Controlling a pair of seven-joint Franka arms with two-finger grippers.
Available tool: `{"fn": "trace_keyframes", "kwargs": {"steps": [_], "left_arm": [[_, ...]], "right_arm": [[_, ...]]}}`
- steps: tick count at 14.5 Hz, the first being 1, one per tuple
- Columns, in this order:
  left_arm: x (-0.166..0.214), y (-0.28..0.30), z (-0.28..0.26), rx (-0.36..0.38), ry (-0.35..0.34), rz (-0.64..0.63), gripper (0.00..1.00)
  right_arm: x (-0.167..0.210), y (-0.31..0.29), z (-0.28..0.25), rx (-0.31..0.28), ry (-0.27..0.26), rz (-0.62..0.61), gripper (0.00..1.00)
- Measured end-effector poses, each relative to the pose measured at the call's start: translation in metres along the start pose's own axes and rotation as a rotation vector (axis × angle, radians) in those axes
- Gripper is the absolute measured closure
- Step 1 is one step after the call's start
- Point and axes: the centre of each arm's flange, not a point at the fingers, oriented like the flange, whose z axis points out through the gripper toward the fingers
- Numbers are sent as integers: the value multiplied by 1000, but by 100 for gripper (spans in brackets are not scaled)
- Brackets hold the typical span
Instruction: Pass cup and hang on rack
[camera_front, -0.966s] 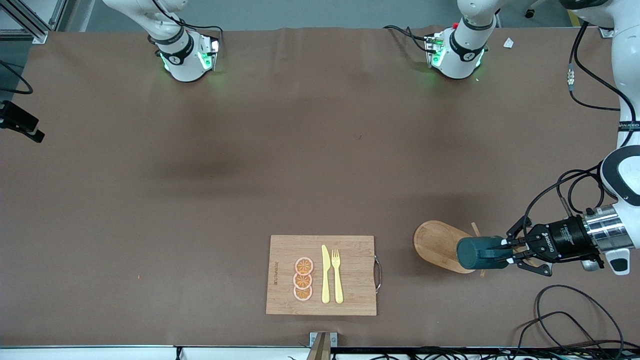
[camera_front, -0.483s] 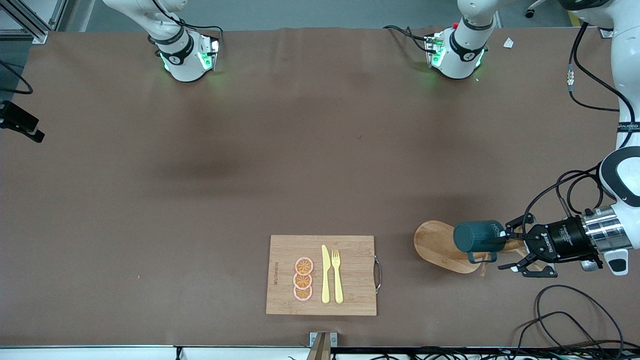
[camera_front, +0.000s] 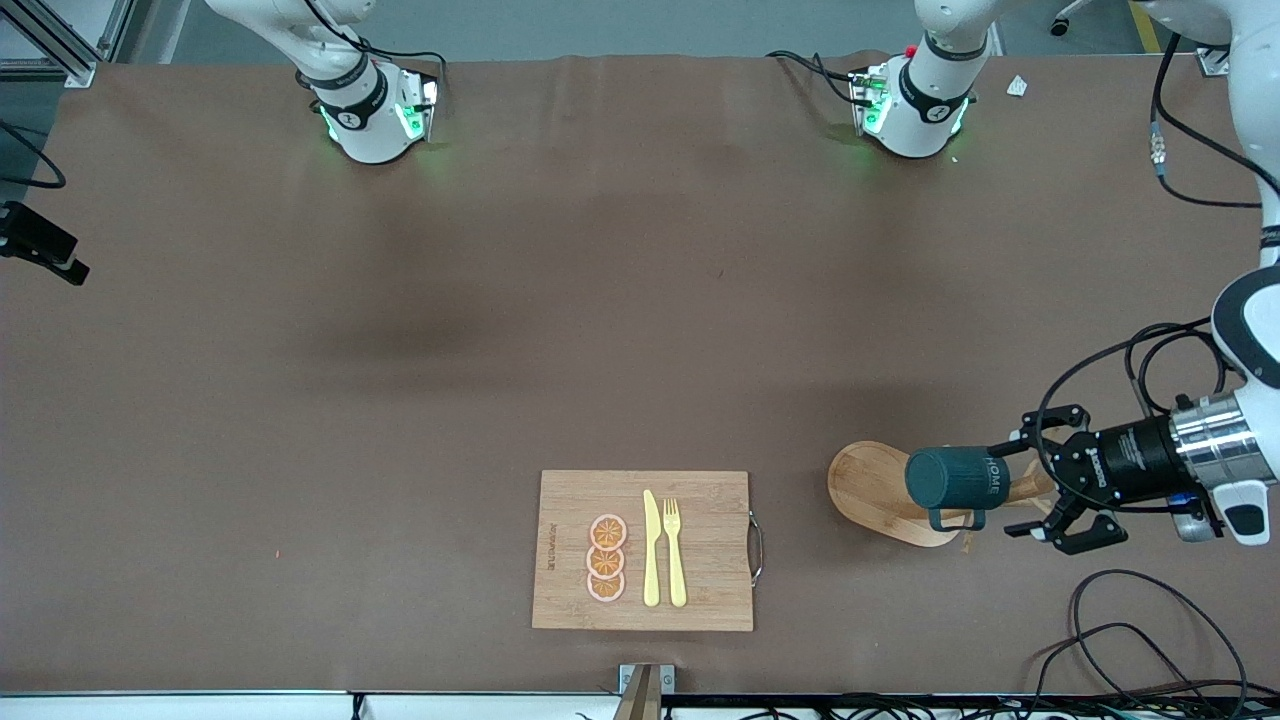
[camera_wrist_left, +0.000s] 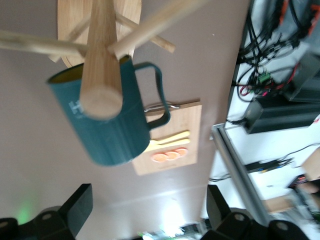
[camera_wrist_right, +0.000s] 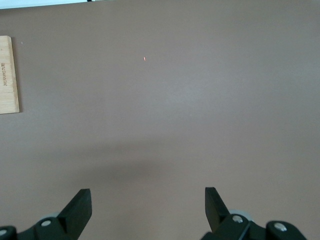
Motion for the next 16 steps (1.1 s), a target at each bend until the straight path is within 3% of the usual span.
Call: {"fn": "trace_keyframes", "kwargs": {"steps": [2, 4, 6, 8, 10, 16], "left_arm": [[-34, -7, -17, 95, 140, 188, 0], [-62, -18, -28, 240, 286, 401, 0], [-86, -30, -33, 401, 367, 620, 0], [-106, -39, -46, 506, 399, 806, 0], [-122, -43, -65, 550, 439, 922, 0], [-128, -47, -76, 616, 436, 1073, 0]], "right_arm": [[0, 0, 0, 0, 0, 0, 0], [0, 0, 0, 0, 0, 0, 0], [0, 0, 0, 0, 0, 0, 0], [0, 0, 0, 0, 0, 0, 0], [0, 0, 0, 0, 0, 0, 0], [0, 0, 0, 0, 0, 0, 0]]}}
